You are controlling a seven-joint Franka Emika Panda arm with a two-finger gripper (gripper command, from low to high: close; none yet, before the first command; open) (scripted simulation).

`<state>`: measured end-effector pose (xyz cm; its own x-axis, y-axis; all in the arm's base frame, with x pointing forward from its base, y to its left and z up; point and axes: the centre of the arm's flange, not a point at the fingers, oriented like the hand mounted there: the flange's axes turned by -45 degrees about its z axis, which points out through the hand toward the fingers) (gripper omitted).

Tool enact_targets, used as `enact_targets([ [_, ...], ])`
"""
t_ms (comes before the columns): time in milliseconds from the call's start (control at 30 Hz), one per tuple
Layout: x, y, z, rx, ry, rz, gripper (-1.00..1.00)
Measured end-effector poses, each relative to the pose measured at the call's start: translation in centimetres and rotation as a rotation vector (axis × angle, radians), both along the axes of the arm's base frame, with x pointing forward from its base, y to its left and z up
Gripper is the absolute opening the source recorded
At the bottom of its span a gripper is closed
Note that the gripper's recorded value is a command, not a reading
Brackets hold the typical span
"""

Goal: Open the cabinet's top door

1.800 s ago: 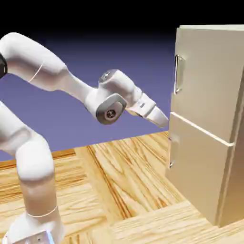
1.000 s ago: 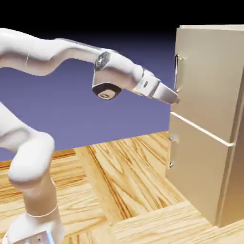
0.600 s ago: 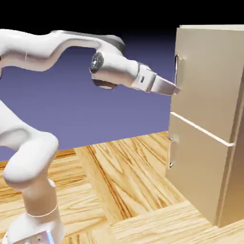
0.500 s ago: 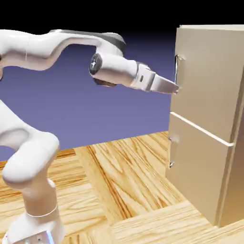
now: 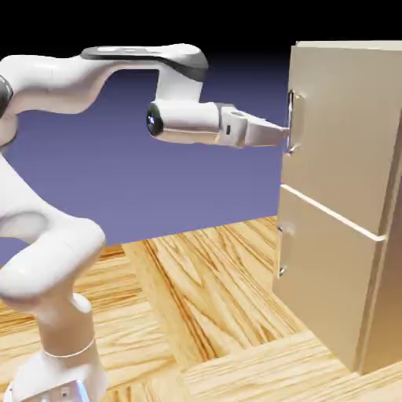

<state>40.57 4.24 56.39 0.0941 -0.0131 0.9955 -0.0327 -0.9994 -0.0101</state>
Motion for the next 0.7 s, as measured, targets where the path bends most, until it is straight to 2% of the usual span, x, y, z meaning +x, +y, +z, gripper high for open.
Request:
enact_targets([
  [367,2.1,4.0,-1.6,-0.014,-0.094,-0.023,0.00],
  [533,6.9,3.8,-1.6,-0.015,-0.094,-0.023,0.00],
  [567,7.1,3.8,-1.6,-0.014,-0.094,-0.023,-1.00],
  [700,6.4,3.4,-1.5,-0.014,-0.095,0.001,-1.00],
])
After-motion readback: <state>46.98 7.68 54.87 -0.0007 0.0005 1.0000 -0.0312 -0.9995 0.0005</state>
